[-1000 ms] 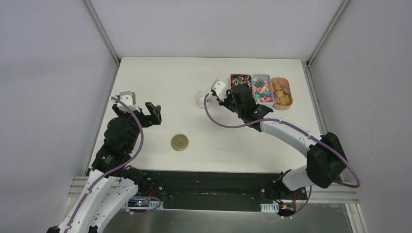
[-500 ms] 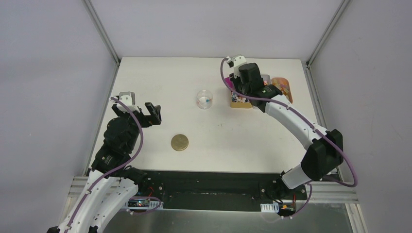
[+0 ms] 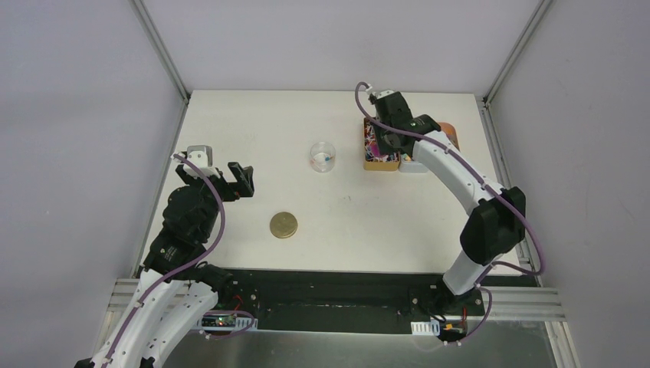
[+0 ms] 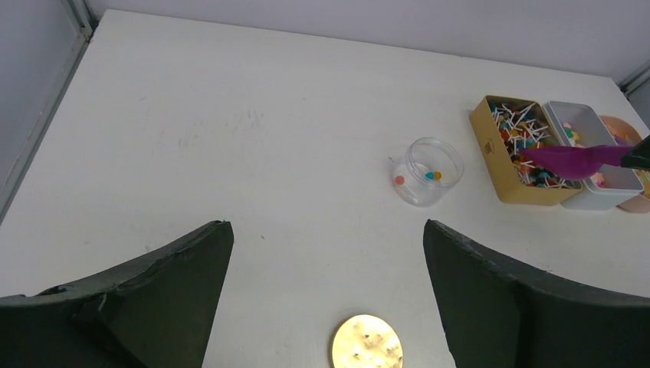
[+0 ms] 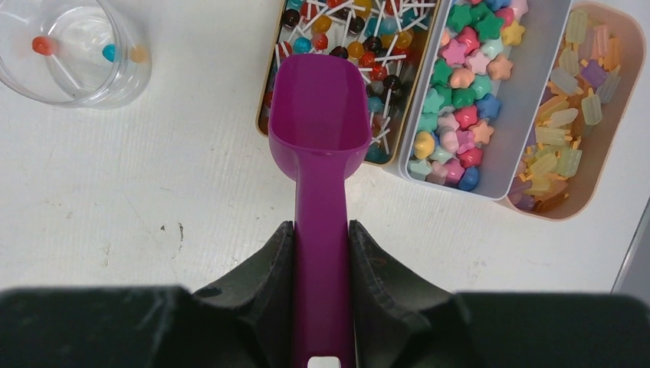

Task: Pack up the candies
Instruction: Scoop the fake candies from the storage box.

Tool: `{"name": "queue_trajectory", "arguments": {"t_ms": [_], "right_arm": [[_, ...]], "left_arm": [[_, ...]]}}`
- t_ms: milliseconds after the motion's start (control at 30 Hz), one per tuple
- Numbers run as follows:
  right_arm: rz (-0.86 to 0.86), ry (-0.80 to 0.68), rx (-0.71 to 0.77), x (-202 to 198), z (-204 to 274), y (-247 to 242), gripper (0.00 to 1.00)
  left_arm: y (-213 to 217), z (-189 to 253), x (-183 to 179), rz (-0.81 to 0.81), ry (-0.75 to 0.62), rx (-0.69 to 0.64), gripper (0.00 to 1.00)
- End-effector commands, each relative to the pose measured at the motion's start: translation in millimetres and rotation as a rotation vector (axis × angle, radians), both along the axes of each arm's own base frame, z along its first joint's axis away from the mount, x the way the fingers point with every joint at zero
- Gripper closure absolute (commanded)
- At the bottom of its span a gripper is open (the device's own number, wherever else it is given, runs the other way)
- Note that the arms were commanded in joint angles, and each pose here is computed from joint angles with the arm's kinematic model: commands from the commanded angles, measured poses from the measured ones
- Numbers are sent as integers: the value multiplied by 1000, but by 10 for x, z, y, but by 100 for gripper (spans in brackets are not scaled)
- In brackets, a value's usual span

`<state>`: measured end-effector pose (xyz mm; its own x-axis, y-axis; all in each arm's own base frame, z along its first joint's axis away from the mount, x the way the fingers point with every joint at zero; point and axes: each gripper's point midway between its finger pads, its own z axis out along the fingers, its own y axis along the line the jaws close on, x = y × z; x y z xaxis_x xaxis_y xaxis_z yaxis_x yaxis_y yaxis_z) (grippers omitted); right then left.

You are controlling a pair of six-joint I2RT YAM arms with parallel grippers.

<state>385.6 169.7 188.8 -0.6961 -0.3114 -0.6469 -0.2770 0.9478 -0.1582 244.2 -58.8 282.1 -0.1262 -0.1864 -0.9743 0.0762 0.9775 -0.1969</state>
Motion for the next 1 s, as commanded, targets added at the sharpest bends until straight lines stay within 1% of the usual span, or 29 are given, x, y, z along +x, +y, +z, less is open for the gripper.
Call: {"name": "queue_trajectory", "arguments": {"t_ms": [0,267,433,567,767,967], "right_arm": [[-68,47,-19,-5,-3,-73,100],[-99,49,-65,117,-111,-110,100],[-115,68,-98,250,-353,-138,100],[-119,55,-75,337,-501,-96,100],[-118,65,-53,360,-717,-57,100],[-128,32,-30,385,-800,-79,100]], "left_arm": [[58,114,-2,23,-37,0,1],[58,108,2,25,-35,1,1],[61,108,3,27,-35,0,1],[63,103,3,27,-34,3,1],[63,99,6,28,-32,3,1],[57,103,7,25,-33,3,1]]}}
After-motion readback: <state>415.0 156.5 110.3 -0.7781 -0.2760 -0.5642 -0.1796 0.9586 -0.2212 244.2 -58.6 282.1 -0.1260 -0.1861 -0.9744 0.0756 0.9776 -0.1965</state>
